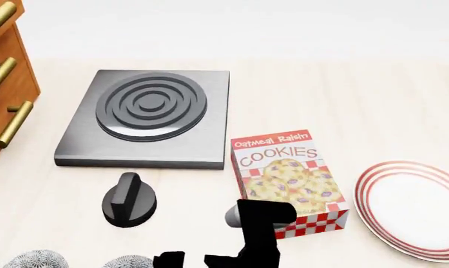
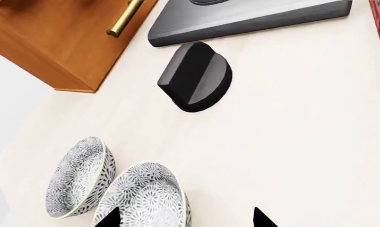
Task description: Pick the akita bowl from table center and place it on the plate.
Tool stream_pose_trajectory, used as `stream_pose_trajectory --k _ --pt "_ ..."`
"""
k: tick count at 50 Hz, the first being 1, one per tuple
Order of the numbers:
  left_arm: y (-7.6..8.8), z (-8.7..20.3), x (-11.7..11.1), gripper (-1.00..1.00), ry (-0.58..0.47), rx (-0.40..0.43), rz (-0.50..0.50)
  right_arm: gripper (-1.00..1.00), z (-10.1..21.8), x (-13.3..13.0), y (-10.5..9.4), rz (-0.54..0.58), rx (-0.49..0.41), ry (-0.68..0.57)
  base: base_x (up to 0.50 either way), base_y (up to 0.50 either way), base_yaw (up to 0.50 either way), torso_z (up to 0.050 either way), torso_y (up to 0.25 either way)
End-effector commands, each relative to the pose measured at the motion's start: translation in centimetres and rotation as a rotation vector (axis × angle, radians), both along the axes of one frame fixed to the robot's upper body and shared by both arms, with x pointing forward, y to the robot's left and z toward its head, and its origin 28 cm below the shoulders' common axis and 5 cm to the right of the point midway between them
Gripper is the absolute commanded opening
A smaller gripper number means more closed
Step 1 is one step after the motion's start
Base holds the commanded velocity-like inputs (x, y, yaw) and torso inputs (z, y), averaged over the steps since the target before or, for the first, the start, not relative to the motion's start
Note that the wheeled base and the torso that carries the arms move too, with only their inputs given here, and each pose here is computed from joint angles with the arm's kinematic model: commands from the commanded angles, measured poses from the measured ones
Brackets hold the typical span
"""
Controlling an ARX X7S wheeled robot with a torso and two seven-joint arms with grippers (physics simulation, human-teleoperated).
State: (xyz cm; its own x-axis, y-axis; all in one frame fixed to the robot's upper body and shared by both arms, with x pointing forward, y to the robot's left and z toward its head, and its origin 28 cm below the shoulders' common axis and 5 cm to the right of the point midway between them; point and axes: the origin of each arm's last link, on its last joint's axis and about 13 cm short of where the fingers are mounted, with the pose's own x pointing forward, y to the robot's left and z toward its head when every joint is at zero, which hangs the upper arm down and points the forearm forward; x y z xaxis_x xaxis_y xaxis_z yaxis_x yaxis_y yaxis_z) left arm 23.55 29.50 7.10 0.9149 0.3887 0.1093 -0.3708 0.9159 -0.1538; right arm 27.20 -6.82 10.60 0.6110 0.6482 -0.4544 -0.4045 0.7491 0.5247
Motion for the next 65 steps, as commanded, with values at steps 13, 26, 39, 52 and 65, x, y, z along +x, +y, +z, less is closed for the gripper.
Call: stream_pose_trajectory --k 13,26,39,52,65 --pt "-0.1 0.0 0.1 1.00 0.001 -0.005 0.001 1.00 -0.2 0.7 0.7 0.076 -0.007 0.029 0.00 0.00 0.00 0.000 0.000" --pt "0.0 0.0 0.1 1.00 -0.001 -0.005 0.001 1.00 -0.1 1.2 0.9 0.085 -0.016 0.028 0.00 0.00 0.00 0.000 0.000" --pt "0.2 -0.1 -0.1 1.00 -0.003 -0.008 0.009 1.00 -0.8 1.6 1.0 0.080 -0.023 0.043 0.00 0.00 0.00 0.000 0.000" --pt "0.2 0.1 -0.1 1.00 -0.007 -0.010 0.011 1.00 -1.3 1.3 1.1 0.091 -0.015 0.061 0.00 0.00 0.00 0.000 0.000" --pt "0.2 0.1 0.0 1.00 -0.006 -0.012 0.015 1.00 -1.4 1.9 1.1 0.093 -0.020 0.071 0.00 0.00 0.00 0.000 0.000"
